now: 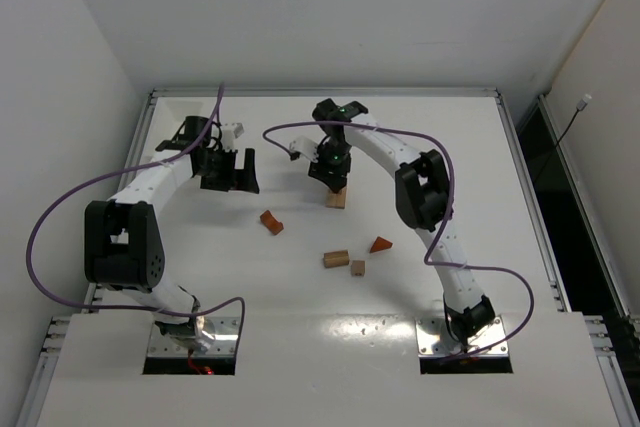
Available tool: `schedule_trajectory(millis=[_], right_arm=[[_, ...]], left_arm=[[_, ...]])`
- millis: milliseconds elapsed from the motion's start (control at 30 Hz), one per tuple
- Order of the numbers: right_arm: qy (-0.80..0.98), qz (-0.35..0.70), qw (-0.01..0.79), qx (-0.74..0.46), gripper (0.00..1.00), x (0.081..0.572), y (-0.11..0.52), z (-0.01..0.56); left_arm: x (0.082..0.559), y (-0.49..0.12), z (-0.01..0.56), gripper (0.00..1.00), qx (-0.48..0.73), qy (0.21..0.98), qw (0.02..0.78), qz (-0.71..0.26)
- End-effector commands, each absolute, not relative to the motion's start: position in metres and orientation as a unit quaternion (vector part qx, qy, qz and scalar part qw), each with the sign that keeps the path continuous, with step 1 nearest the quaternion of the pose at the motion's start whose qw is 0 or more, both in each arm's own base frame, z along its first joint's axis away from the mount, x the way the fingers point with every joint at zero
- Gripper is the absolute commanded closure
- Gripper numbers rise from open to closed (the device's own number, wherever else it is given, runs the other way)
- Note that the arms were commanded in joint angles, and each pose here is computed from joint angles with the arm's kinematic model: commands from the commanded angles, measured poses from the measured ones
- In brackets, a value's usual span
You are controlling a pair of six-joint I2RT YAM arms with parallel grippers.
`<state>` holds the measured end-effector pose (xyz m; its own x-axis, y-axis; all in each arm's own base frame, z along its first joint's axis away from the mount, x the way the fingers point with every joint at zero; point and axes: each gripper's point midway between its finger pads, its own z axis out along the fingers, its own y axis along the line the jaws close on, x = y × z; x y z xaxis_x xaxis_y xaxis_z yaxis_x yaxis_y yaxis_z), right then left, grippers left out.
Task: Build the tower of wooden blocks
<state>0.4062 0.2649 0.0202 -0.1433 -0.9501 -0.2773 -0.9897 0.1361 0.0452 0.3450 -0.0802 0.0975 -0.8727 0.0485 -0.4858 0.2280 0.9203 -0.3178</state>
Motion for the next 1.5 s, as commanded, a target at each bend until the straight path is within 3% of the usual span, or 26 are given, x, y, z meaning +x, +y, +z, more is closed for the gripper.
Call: schedule_trajectory(millis=[0,33,233,433,500,533,633,767,900,1133,1467], right_arm=[[0.750,0.106,0.110,-0.644,0.52,0.417,0.265,0.030],[0.749,0.111,0.111,-0.644,0.46,0.416,0.267,0.030],[0.748,0.120,0.154,-0.634,0.36,0.421,0.271,0.068],[0.731,0.181,0.249,-0.610,0.36,0.404,0.270,0.164],[0.738,0.202,0.253,-0.592,0.39,0.386,0.250,0.170],[0.721,0.207,0.283,-0.598,0.42,0.372,0.244,0.201],[0.713,0.222,0.233,-0.623,0.42,0.314,0.215,0.189],[0.769,0.278,0.108,-0.565,0.43,0.199,0.180,0.093],[0.789,0.286,0.150,-0.522,0.43,0.183,0.189,0.090],[0.781,0.280,0.132,-0.542,0.44,0.173,0.202,0.085],[0.750,0.141,0.189,-0.618,0.45,0.206,0.204,0.078]], left_arm=[[0.352,-0.081,0.111,0.01,0.071,0.941,0.266,-0.196],[0.352,-0.081,0.111,0.01,0.071,0.941,0.266,-0.196],[0.352,-0.081,0.111,0.01,0.071,0.941,0.266,-0.196],[0.353,-0.077,0.113,0.01,0.069,0.942,0.271,-0.185],[0.354,-0.074,0.112,0.01,0.062,0.944,0.271,-0.177],[0.355,-0.072,0.111,0.01,0.060,0.945,0.272,-0.171],[0.356,-0.068,0.113,0.01,0.052,0.946,0.276,-0.160],[0.357,-0.059,0.108,0.01,0.034,0.951,0.276,-0.137],[0.361,-0.056,0.109,0.01,0.027,0.952,0.278,-0.128],[0.363,-0.056,0.106,0.01,0.026,0.953,0.274,-0.128],[0.363,-0.054,0.105,0.01,0.034,0.953,0.275,-0.121]])
